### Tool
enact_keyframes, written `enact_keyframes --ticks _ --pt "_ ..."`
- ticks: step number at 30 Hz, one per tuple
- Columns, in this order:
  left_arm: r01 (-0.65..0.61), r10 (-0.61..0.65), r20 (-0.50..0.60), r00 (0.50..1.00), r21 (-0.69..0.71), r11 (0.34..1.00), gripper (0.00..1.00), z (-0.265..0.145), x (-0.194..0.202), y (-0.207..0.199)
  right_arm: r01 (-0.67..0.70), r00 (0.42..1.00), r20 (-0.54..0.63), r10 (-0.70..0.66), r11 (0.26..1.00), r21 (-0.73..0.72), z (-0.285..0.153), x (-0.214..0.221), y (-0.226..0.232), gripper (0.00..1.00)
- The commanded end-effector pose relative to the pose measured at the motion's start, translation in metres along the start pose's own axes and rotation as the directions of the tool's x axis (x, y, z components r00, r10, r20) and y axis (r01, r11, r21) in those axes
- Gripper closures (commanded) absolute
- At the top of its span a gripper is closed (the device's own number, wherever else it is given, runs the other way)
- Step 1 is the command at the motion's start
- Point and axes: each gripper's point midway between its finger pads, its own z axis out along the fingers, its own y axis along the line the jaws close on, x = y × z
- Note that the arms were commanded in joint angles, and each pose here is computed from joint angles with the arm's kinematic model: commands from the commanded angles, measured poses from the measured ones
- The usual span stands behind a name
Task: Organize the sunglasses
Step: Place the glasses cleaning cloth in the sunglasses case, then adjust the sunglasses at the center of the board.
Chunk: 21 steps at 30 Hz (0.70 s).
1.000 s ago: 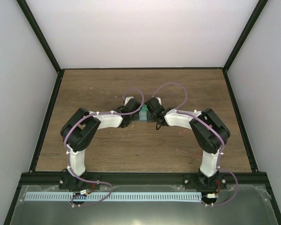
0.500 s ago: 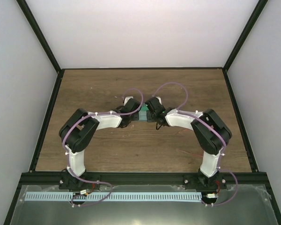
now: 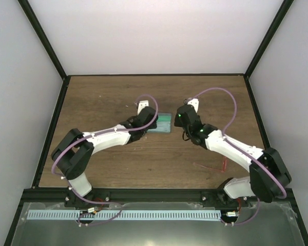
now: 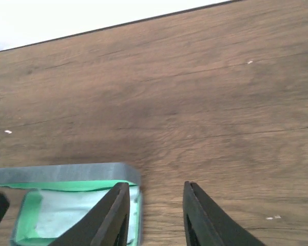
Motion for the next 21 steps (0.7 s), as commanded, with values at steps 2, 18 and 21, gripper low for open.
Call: enact_keyframes --ticks 2,18,21 --pt "-0.034 0.031 0.035 0.999 0.077 0.996 0.42 -0.033 0.031 -0.040 -0.095 0.995 0.034 0.092 0.989 0.110 -0.026 -0.023 -0.046 0.52" --pt "-0.533 0.529 0.179 0.830 0.536 0.655 0.00 -0.150 0.038 -0.155 -0.381 0.920 0.090 0.382 0.924 -0.030 -0.058 -0.025 -0.103 0.00" --pt "-0.667 0.651 0.274 0.708 0.563 0.489 0.00 -0.135 0.058 -0.177 -0.419 0.893 0.141 0.427 0.904 -0.086 -0.067 -0.029 -0.116 0.02"
